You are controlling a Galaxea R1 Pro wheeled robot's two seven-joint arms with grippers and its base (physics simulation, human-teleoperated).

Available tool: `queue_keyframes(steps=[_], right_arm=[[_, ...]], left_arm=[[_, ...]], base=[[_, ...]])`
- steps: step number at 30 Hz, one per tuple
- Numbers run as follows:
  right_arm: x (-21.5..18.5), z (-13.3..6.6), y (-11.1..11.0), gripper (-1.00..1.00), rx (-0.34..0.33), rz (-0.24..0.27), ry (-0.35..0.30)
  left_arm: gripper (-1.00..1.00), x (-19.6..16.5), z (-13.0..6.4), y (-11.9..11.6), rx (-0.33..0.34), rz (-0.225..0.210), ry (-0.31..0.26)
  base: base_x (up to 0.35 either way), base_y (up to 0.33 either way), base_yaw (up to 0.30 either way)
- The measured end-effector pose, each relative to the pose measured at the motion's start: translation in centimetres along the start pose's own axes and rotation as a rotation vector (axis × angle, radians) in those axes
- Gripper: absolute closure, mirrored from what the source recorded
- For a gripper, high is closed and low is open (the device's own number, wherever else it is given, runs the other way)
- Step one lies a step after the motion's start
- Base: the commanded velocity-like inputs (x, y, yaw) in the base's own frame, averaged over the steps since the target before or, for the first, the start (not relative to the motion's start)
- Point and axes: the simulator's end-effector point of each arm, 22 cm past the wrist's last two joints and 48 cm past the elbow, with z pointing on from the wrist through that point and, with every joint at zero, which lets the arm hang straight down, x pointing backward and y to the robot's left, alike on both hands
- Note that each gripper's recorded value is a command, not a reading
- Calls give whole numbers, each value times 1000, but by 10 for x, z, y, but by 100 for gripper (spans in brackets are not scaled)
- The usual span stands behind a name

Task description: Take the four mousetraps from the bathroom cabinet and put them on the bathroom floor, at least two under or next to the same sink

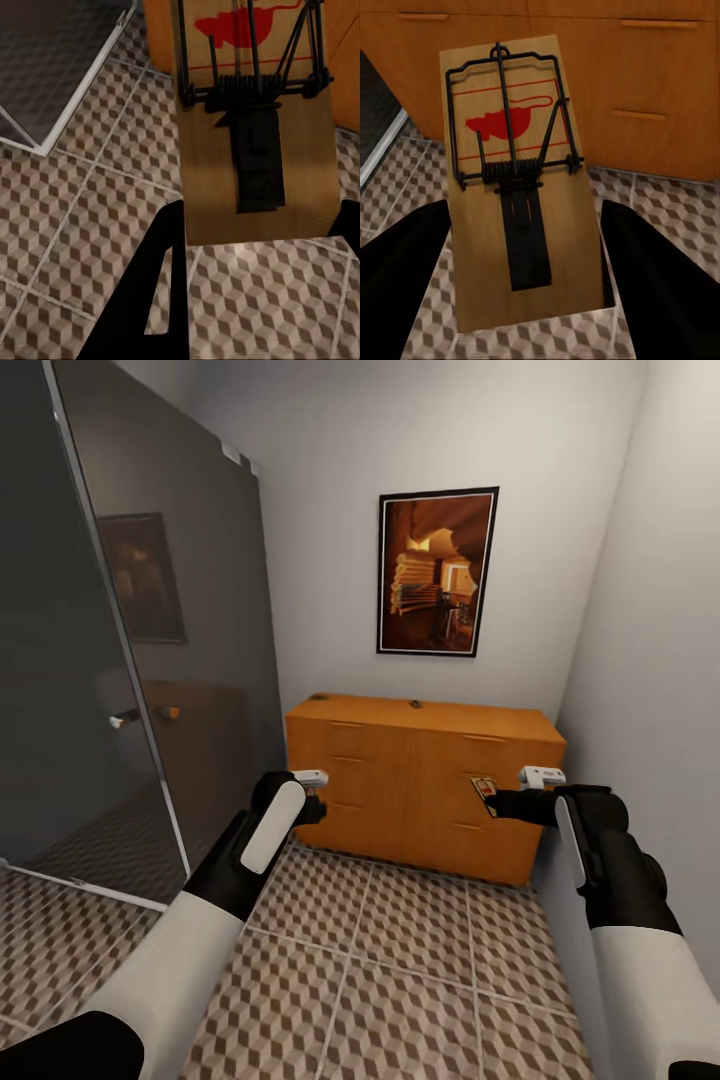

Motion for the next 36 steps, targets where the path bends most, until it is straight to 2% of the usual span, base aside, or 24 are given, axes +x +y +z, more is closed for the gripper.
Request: queue_keyframes(steps=[8,36], right_arm=[[0,0,0,100,-1,1,1],[1,0,1,100,-1,1,2]], left_arm=[[100,0,-1,0,1,-1,-1],[100,0,-1,0,1,-1,0]], base=[[-162,0,67],[-3,0,269]])
